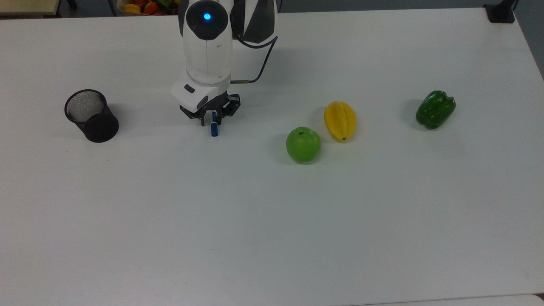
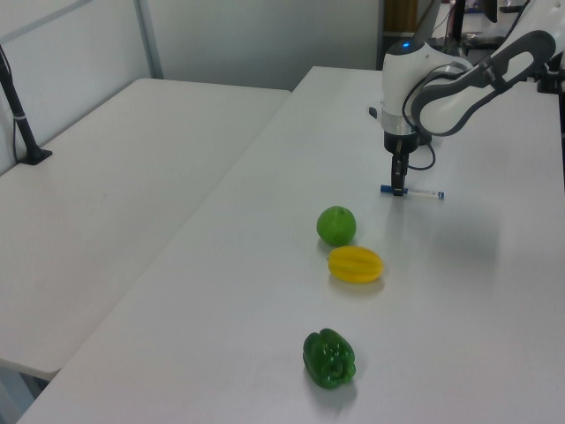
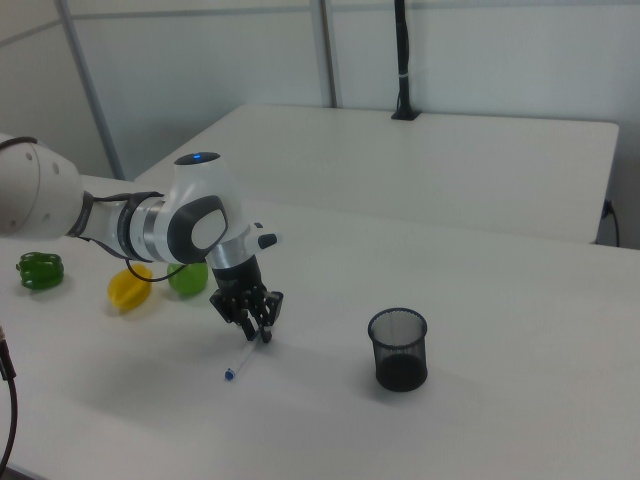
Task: Place marker
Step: 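Lower the open gripper over the marker and close on it, then lift the marker upright off the table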
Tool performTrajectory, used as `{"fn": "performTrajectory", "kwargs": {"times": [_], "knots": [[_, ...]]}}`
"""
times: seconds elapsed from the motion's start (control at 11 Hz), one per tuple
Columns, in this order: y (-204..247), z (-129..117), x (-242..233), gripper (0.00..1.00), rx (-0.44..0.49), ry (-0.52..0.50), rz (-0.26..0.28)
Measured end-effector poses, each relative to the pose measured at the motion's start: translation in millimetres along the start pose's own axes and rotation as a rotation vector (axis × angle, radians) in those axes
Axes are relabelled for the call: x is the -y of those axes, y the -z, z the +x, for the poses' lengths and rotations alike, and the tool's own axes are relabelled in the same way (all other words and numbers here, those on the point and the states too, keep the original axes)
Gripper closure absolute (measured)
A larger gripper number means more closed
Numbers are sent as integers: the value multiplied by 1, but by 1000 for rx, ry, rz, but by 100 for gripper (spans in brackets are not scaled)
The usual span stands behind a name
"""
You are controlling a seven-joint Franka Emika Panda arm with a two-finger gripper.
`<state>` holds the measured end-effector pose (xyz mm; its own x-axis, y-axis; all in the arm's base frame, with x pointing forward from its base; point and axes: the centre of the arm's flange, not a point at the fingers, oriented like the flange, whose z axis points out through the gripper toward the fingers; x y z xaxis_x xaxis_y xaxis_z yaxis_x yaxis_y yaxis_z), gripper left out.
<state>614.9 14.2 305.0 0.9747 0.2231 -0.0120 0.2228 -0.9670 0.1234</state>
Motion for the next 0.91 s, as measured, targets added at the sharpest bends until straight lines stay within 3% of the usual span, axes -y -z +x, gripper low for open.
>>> {"fn": "performTrajectory", "kwargs": {"times": [0.27,0.64,0.91], "knots": [[2,0,3,81,-1,13,-9],[7,0,1,82,-10,10,-10],[53,-4,-5,82,-42,-6,-3]]}}
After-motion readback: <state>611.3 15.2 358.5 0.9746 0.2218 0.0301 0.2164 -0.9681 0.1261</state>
